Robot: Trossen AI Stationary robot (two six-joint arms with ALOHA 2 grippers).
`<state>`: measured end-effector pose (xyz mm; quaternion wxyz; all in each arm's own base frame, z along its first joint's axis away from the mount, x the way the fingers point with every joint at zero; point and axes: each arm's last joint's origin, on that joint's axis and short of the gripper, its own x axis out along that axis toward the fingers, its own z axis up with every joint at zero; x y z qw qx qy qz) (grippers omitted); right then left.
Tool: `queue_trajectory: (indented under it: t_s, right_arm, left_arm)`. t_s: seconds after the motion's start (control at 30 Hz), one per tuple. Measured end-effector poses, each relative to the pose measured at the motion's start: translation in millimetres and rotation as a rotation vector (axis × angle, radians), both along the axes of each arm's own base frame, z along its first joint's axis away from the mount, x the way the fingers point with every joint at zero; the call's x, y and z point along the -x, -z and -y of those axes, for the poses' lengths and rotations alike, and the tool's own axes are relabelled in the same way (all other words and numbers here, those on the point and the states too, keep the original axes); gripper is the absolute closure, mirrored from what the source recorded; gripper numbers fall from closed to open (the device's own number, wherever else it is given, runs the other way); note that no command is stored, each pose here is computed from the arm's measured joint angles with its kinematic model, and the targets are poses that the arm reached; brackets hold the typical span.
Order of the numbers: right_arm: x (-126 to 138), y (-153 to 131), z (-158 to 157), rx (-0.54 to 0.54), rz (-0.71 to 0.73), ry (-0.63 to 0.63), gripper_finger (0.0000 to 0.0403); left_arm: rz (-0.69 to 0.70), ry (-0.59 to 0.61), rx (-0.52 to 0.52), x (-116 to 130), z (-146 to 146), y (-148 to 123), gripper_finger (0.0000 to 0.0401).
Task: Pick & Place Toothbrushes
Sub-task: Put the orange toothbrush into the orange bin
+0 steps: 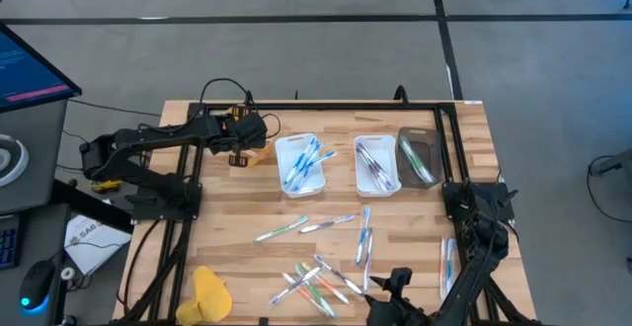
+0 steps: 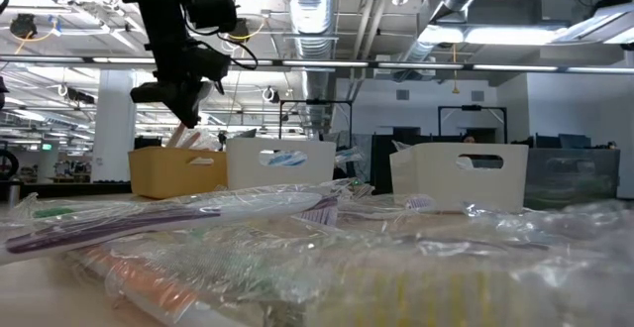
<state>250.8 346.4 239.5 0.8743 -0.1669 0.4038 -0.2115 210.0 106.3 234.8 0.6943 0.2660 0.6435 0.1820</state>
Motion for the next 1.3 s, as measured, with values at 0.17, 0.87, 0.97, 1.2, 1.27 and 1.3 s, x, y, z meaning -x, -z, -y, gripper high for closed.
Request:
queue_trajectory:
  t_s: [0.17,0.87,0.97,1.2,1.27,1.3]
  right_arm:
    - [2,0,-1,0.012,0.018,-0.009,0.0168]
    - [1,0,-1,0.011,0.019,-0.007,0.0168]
    - [1,0,-1,0.012,0.018,-0.008,0.0168]
    - [-2,-1,1,0.023,0.012,-0.009,0.0168]
    - [-4,-1,3,0.023,0.012,-0.003,0.0168]
    - [-5,-1,4,0.023,0.012,-0.001,0.0168]
  left_arm:
    - [0.025,0.015,0.056,0,-1,1,0.0367]
    - [-0.115,0.065,0.128,20,-8,30,0.0360]
    - [-0.125,0.071,0.145,23,-6,35,0.0357]
    - [-0.114,0.075,0.170,24,-7,37,0.0354]
    - [-0.114,0.075,0.169,24,-7,37,0.0354]
    - [-0.113,0.076,0.168,24,-7,37,0.0354]
